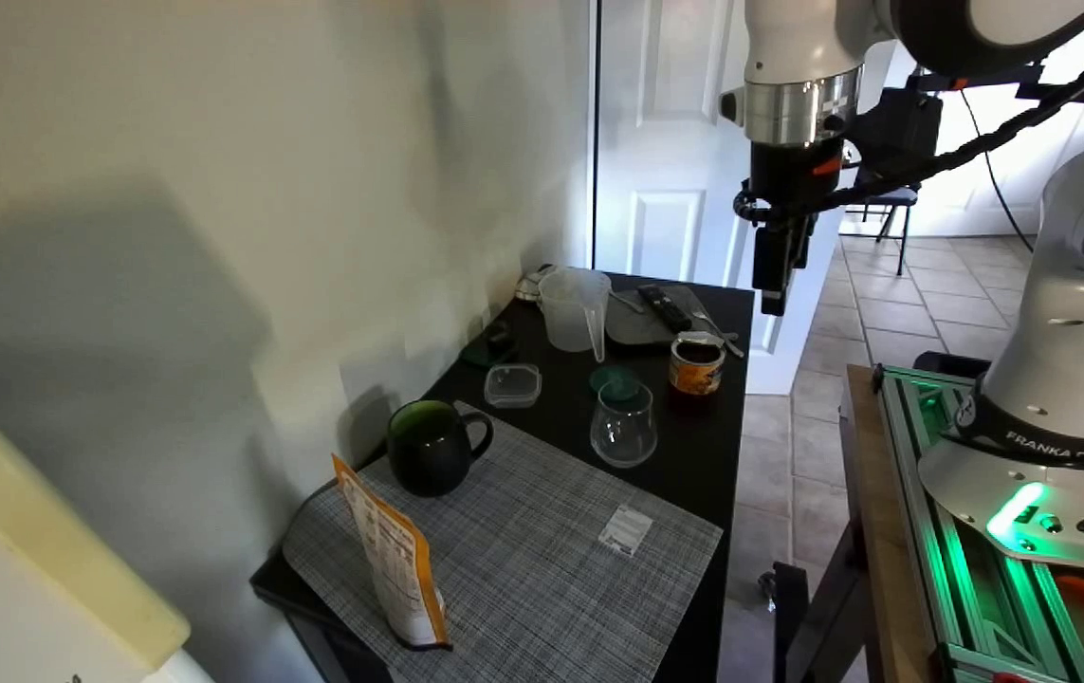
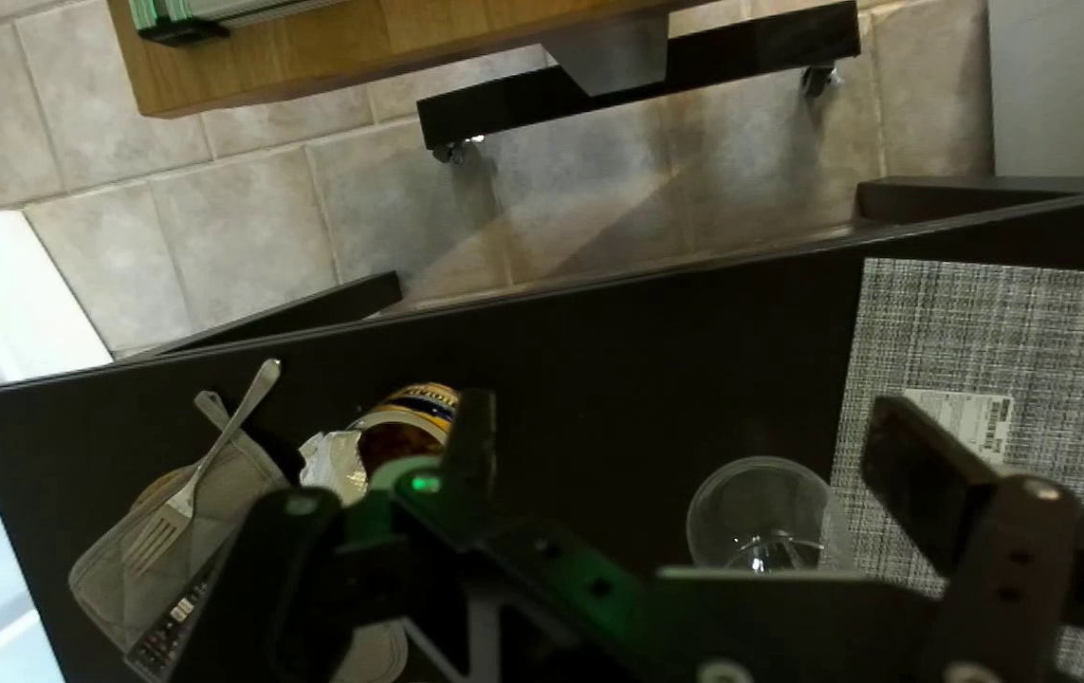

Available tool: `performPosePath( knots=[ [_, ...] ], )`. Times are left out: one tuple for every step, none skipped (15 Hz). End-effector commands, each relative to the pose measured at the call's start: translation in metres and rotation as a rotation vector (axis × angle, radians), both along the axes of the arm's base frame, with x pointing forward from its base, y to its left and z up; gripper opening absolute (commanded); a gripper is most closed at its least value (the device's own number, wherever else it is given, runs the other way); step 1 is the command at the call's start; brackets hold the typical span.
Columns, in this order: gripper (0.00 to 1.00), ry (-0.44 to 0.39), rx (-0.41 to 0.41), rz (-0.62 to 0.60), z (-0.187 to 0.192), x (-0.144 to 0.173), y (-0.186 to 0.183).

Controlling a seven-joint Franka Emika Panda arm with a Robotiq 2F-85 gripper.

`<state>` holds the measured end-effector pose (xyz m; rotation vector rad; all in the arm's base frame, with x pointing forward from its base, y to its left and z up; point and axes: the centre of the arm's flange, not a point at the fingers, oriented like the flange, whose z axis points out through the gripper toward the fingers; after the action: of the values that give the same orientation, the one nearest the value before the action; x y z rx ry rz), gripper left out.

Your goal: Put the towel inside the jug

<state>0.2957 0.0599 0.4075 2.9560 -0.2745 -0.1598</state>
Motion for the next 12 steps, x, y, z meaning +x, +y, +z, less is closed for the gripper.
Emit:
performPosePath(
  knots=[
    [1.0, 0.0, 0.0, 0.0, 0.0, 0.0, 0.0],
    [1.0, 0.0, 0.0, 0.0, 0.0, 0.0, 0.0],
    [1.0, 0.0, 0.0, 0.0, 0.0, 0.0, 0.0],
    [1.0, -0.01, 0.006, -0.005, 0.0, 0.0, 0.0],
    [1.0, -0.033, 0.032, -0.044, 0.004, 0.003, -0.002],
    [1.0, -0.048, 0.048, -0.077, 0.006, 0.007, -0.006],
    [1.0, -0.071, 0.067, -0.115, 0.009, 0.011, -0.011],
    [1.0, -0.101, 0.093, -0.168, 0.012, 0.018, -0.019],
    [1.0, -0.124, 0.11, -0.209, 0.016, 0.025, -0.028],
    [1.0, -0.151, 0.126, -0.252, 0.022, 0.032, -0.04],
    [1.0, -0.178, 0.144, -0.295, 0.029, 0.039, -0.056],
    [1.0, -0.206, 0.163, -0.337, 0.036, 0.044, -0.071]
  ],
)
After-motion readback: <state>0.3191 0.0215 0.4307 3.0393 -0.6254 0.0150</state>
